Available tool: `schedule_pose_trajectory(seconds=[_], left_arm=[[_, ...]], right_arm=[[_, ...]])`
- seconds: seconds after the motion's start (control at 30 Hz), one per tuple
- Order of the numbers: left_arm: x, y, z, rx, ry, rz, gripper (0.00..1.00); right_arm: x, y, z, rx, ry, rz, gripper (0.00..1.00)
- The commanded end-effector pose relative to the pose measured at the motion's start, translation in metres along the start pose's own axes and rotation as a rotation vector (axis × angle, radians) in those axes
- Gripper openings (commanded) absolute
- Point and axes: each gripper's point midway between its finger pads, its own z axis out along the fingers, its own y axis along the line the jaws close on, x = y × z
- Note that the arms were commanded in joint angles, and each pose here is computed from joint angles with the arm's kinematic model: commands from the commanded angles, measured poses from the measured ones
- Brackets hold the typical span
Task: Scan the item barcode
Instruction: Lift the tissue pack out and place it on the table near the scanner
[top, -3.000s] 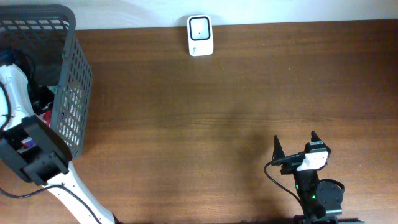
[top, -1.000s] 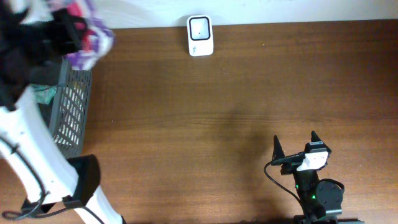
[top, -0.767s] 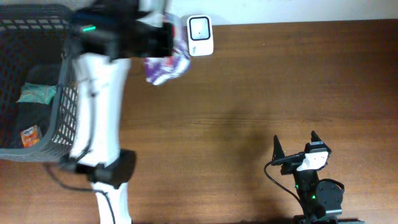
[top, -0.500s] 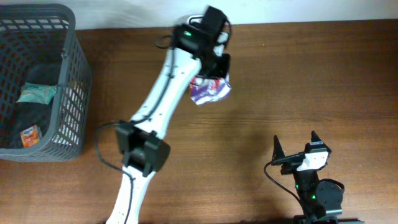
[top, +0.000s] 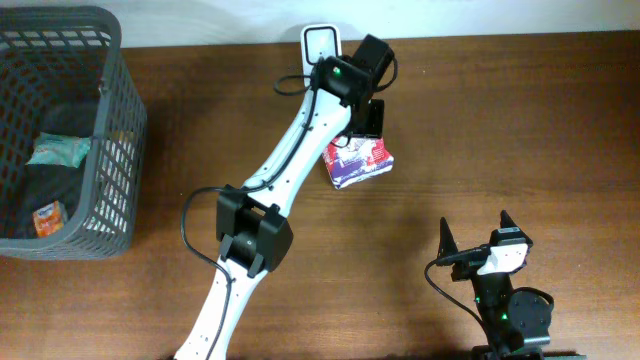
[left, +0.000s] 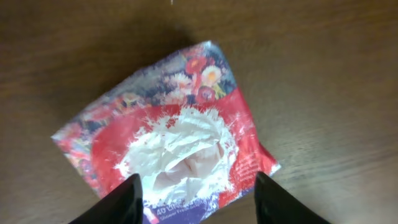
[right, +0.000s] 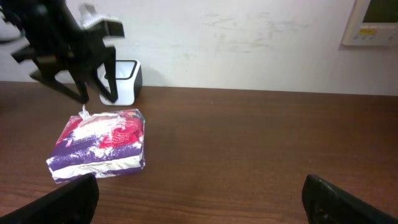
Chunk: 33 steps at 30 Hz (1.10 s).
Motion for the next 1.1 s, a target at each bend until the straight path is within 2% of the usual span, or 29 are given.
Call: schedule_pose_trajectory(seconds=[0.0, 0.1, 0.2, 0.23, 0.33, 0.4, 0.43, 0.47, 0.53, 0.63, 0.73, 0.83, 0.87, 0.93, 1.07], left_arm=[[-0.033, 0.017, -0.069, 0.044, -0.133, -0.027, 0.58], [-0.044, 0.06, -0.16, 0.029, -0.261, -0.034, 0.61], [-0.041, 0.126, -0.227, -0.092, -0.366, -0.093, 0.62], [-0.041, 0.144, -0.251, -0.098, -0.408, -0.072, 0.68], [-0.029, 0.199, -0.324, -0.15, -0.552, -0.183, 0.7], [-0.019, 0.221, -0.356, -0.198, -0.611, -0.169, 0.73], [-0.013, 0.231, -0.371, -0.227, -0.636, -0.154, 0.79], [-0.006, 0.243, -0.385, -0.248, -0.662, -0.178, 0.79], [0.003, 0.26, -0.398, -0.277, -0.676, -0.218, 0.79], [0.012, 0.294, -0.39, -0.357, -0.617, -0.29, 0.8], [0.031, 0.35, -0.366, -0.448, -0.482, -0.415, 0.82], [0.069, 0.416, -0.355, -0.551, -0.364, -0.578, 0.82], [0.083, 0.434, -0.351, -0.561, -0.333, -0.645, 0.82], [0.108, 0.462, -0.336, -0.551, -0.25, -0.735, 0.74], [0.142, 0.502, -0.295, -0.544, -0.106, -0.79, 0.72]], right_arm=[[0.003, -0.001, 0.0, 0.005, 0.005, 0.008, 0.99], [0.003, -0.001, 0.0, 0.005, 0.005, 0.008, 0.99], [0.003, -0.001, 0.0, 0.005, 0.005, 0.008, 0.99], [0.003, -0.001, 0.0, 0.006, 0.005, 0.008, 0.99], [0.003, -0.001, 0.0, 0.006, 0.005, 0.008, 0.99], [0.003, -0.001, 0.0, 0.006, 0.005, 0.008, 0.99], [0.003, -0.001, 0.0, 0.006, 0.005, 0.008, 0.99], [0.003, -0.001, 0.0, 0.006, 0.005, 0.008, 0.99], [0.003, -0.001, 0.0, 0.006, 0.005, 0.008, 0.99], [0.003, -0.001, 0.0, 0.006, 0.005, 0.008, 0.99], [0.003, -0.001, 0.0, 0.005, 0.005, 0.008, 0.99], [0.003, -0.001, 0.0, 0.005, 0.005, 0.008, 0.99], [0.003, -0.001, 0.0, 0.005, 0.005, 0.008, 0.99], [0.003, -0.001, 0.0, 0.005, 0.005, 0.008, 0.99], [0.003, -0.001, 0.0, 0.005, 0.005, 0.008, 0.99]])
